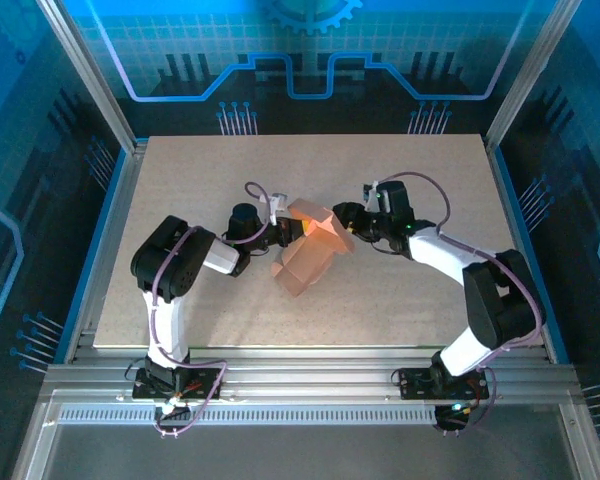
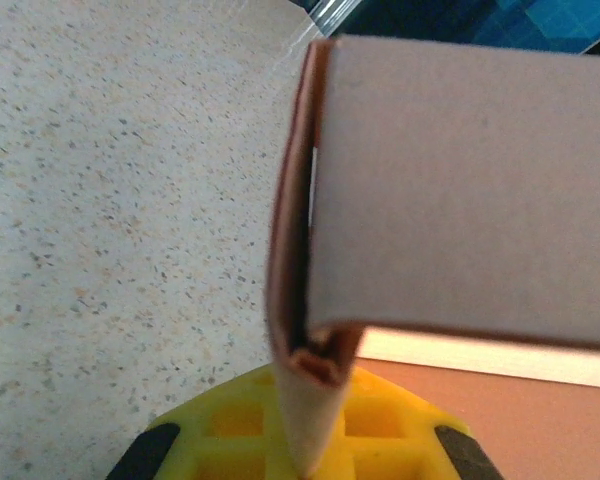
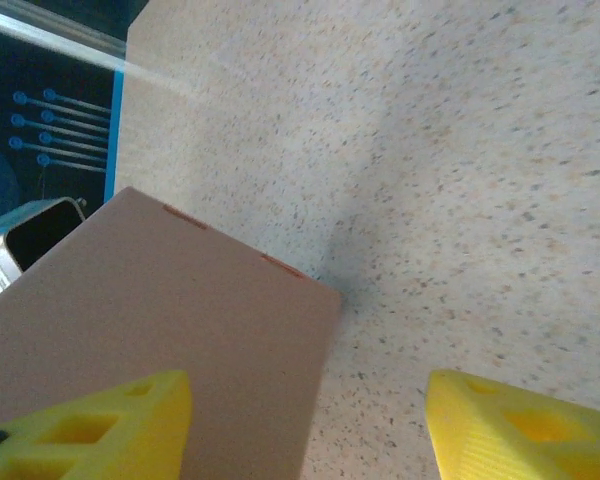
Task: Fold the paper box
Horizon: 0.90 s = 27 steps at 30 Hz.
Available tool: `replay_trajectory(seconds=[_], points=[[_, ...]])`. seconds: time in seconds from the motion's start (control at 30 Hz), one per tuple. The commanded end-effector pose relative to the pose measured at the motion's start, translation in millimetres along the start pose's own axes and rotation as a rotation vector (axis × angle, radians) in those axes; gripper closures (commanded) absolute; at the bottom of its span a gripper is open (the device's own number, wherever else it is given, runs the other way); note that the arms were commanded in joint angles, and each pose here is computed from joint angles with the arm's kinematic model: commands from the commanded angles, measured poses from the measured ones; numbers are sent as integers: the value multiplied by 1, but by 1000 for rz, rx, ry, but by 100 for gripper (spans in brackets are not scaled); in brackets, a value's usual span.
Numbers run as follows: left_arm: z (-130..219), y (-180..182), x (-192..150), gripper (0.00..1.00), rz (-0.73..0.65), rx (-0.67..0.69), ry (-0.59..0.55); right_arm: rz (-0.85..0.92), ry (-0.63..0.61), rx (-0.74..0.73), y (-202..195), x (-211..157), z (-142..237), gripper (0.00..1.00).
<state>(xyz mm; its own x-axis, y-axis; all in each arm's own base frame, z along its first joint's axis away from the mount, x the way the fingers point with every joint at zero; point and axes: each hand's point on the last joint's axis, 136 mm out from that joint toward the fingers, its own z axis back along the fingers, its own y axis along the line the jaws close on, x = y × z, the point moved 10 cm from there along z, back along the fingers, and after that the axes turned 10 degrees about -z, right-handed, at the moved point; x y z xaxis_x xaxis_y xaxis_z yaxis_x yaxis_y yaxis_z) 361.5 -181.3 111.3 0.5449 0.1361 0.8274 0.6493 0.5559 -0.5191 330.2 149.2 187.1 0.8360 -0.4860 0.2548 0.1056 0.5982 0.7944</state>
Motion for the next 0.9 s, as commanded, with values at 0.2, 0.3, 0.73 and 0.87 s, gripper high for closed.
replay_trajectory(seconds=[0.2,0.3,0.73,0.87], points=[[18,5,20,100,-2,272,62,51,-145,-89,-8,22,55,24],[22,7,25,100,52,323,85,76,-190,-130,-11,26,70,21],[36,8,65,100,320,618,356,143,-223,-186,-22,16,83,20],[46,1,77,100,302,706,548,155,-230,-195,-23,16,84,20]])
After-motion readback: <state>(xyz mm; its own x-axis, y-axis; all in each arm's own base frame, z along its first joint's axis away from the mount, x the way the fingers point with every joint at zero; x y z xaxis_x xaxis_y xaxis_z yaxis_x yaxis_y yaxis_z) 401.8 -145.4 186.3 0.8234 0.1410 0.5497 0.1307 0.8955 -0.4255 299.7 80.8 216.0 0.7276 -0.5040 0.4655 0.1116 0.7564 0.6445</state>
